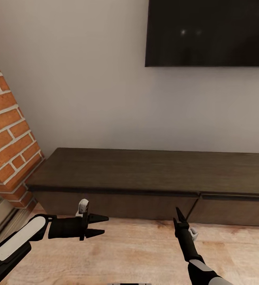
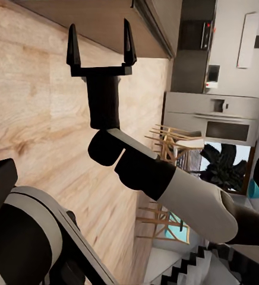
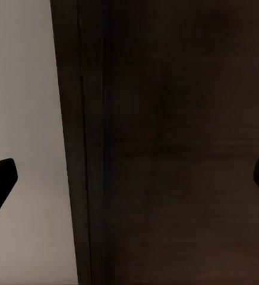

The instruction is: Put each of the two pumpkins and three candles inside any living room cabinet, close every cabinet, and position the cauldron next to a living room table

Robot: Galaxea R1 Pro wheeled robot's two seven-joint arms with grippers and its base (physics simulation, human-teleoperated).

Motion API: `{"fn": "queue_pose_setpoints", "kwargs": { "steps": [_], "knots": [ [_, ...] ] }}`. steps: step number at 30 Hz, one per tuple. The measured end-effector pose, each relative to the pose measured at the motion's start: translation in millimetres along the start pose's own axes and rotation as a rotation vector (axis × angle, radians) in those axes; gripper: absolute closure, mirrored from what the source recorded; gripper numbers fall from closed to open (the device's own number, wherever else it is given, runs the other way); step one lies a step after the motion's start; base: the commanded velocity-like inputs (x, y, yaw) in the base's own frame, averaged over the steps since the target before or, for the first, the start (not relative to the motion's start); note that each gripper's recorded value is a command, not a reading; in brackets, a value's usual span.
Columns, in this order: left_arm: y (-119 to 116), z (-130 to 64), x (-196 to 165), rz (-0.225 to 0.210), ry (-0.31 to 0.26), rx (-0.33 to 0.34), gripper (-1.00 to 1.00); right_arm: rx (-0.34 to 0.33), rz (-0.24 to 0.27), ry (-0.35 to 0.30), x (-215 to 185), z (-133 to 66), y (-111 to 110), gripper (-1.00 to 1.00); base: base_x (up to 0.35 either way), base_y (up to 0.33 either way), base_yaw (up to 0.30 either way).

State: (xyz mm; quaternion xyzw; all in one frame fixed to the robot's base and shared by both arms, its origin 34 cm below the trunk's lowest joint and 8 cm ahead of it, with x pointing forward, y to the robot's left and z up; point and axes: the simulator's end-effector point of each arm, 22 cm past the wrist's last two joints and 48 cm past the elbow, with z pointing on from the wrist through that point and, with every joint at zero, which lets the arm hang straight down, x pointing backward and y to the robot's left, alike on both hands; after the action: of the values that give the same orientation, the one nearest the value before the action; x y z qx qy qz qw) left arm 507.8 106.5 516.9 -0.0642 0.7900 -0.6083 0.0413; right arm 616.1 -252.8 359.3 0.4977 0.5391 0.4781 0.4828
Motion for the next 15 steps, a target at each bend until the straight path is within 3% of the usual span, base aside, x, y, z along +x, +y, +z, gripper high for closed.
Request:
{"fn": "queue_pose_setpoints", "kwargs": {
  "steps": [15],
  "knots": [
    [-0.7,0.1,0.2,0.002,0.001,0.001,-1.0,0.0,0.0,0.0,0.0,-0.1,0.0,-1.0,0.117,0.0,0.0]
  ]
}}
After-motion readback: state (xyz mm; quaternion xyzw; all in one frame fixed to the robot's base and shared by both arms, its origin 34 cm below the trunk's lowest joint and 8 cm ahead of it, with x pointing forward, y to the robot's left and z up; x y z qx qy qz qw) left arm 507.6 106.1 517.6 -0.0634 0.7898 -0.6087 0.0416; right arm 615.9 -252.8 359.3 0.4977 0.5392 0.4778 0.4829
